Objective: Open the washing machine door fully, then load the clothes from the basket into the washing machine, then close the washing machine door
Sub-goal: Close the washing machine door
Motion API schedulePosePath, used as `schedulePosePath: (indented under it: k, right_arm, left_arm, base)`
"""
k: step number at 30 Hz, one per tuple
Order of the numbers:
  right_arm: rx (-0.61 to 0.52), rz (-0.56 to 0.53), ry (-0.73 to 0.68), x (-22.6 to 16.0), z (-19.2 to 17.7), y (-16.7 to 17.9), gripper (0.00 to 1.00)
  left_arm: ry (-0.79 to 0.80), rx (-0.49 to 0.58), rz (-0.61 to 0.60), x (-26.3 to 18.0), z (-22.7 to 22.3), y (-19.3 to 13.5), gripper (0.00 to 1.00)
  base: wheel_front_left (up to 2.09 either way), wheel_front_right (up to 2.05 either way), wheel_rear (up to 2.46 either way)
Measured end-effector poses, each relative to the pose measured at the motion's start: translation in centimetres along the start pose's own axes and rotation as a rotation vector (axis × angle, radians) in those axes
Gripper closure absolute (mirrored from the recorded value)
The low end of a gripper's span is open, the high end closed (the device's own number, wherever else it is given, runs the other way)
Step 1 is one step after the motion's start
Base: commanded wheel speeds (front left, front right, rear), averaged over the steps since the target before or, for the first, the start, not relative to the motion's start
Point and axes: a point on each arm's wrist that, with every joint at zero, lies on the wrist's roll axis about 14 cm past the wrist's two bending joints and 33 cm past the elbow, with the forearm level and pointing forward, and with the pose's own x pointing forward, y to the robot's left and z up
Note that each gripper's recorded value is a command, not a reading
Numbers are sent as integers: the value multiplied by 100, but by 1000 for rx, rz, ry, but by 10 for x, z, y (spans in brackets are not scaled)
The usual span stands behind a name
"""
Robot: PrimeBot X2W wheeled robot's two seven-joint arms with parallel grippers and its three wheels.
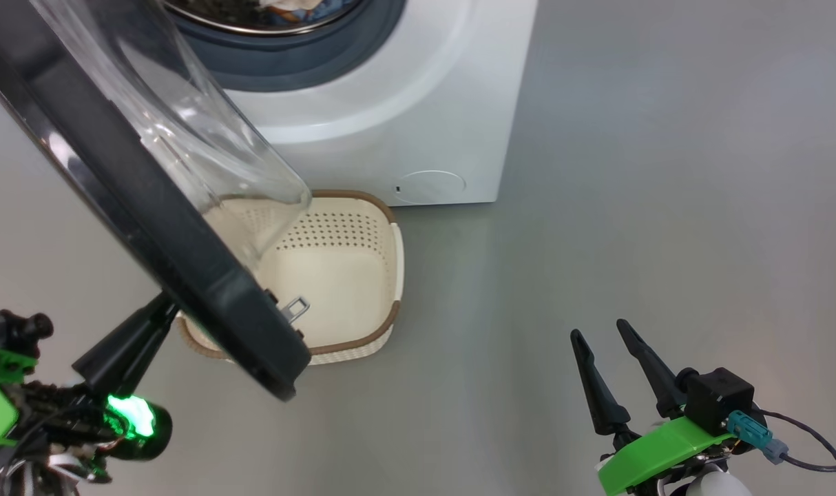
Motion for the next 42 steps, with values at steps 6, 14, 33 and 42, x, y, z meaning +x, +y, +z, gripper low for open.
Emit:
schedulePosePath:
  k: [6, 14, 33, 42]
  right_arm:
    - [1, -53, -5, -9, 2, -17, 0]
    - [-3, -107, -7, -23, 4, -32, 0]
    - [16, -194, -17, -35, 8, -58, 0]
    - [16, -179, -36, -33, 14, -53, 0]
  left_arm:
    - [43, -23, -33, 31, -7, 7, 100]
    - [60, -50, -60, 75, -14, 12, 100]
    - [3, -32, -75, 151, -14, 13, 100]
    - [-44, -5, -87, 144, -9, 2, 100]
  base:
    - [0, 0, 0]
    - [0, 0, 0]
    - [0, 0, 0]
    - [0, 0, 0]
